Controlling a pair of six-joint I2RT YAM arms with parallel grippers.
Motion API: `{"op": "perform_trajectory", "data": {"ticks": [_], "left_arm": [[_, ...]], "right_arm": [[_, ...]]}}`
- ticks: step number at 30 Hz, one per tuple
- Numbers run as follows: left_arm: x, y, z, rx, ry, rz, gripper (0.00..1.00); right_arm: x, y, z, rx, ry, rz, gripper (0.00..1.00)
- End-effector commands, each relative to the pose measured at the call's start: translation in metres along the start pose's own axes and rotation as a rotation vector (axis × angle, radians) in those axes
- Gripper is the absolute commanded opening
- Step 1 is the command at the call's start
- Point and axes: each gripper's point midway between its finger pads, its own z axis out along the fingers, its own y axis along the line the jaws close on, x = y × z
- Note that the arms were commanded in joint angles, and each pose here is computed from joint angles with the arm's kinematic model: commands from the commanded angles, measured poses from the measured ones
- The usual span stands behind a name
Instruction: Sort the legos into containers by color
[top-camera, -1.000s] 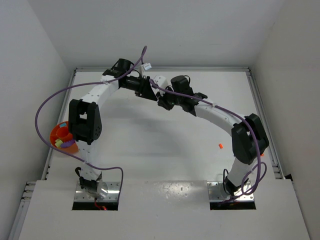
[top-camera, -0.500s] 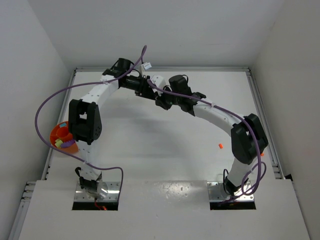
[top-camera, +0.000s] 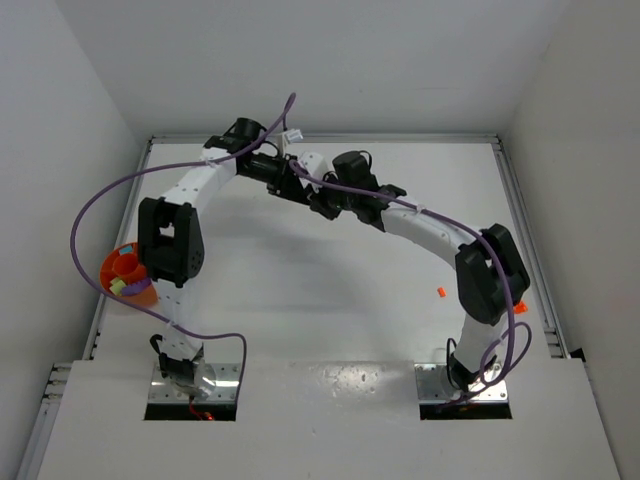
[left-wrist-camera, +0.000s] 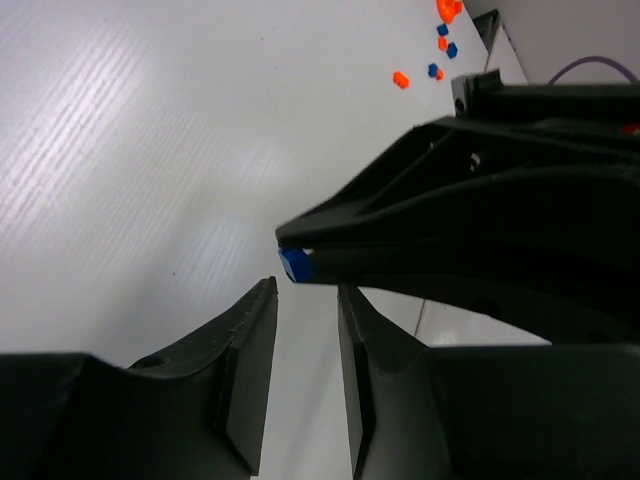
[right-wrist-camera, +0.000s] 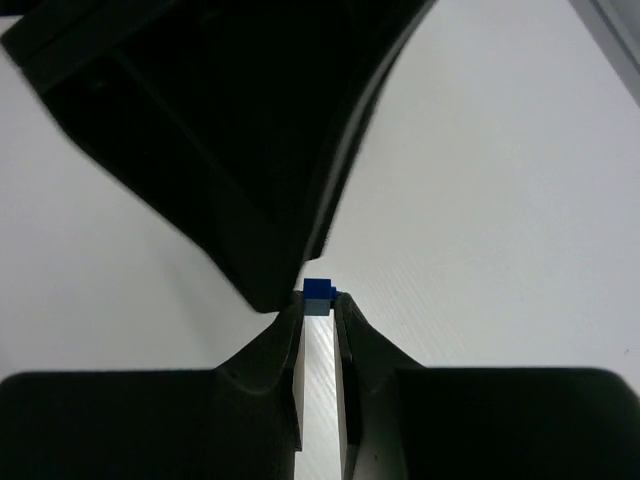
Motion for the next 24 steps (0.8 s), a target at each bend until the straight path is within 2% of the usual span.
{"op": "perform_trajectory", "data": {"ticks": [1,10,12,13,14,16,17,19,24], "left_arm": [[0.010,-0.003,-0.004,0.028,0.032,-0.007,0.36],[0.015,-0.003,-0.001,0.060,0.042,-0.018,0.42],[0.012,-0.006,-0.008,0.076,0.022,-0.011,0.47],[0.008,-0.006,-0.012,0.094,0.000,-0.004,0.54],[0.005,-0.007,-0.018,0.105,-0.020,-0.011,0.57],[0.001,0.002,-0.036,0.124,-0.074,-0.099,0.66],[-0.008,0.000,-0.044,0.162,-0.112,-0.103,0.67],[-0.008,0.008,-0.058,0.184,-0.145,-0.196,0.67],[-0.006,0.005,-0.060,0.245,-0.156,-0.236,0.67]], "right_arm": [[-0.046,-0.023,-0.004,0.100,-0.137,-0.033,0.00],[-0.046,-0.012,-0.003,0.066,-0.157,-0.022,0.00],[-0.044,-0.009,-0.006,0.052,-0.145,-0.019,0.00],[-0.036,-0.006,-0.004,0.047,-0.128,-0.015,0.00],[-0.035,-0.008,-0.009,0.044,-0.133,-0.011,0.00],[-0.025,-0.005,-0.019,0.041,-0.143,-0.009,0.00],[-0.023,-0.003,-0.024,0.045,-0.155,-0.012,0.00],[-0.011,0.001,-0.029,0.055,-0.182,-0.034,0.00],[-0.013,0.008,-0.035,0.035,-0.222,-0.066,0.00]]}}
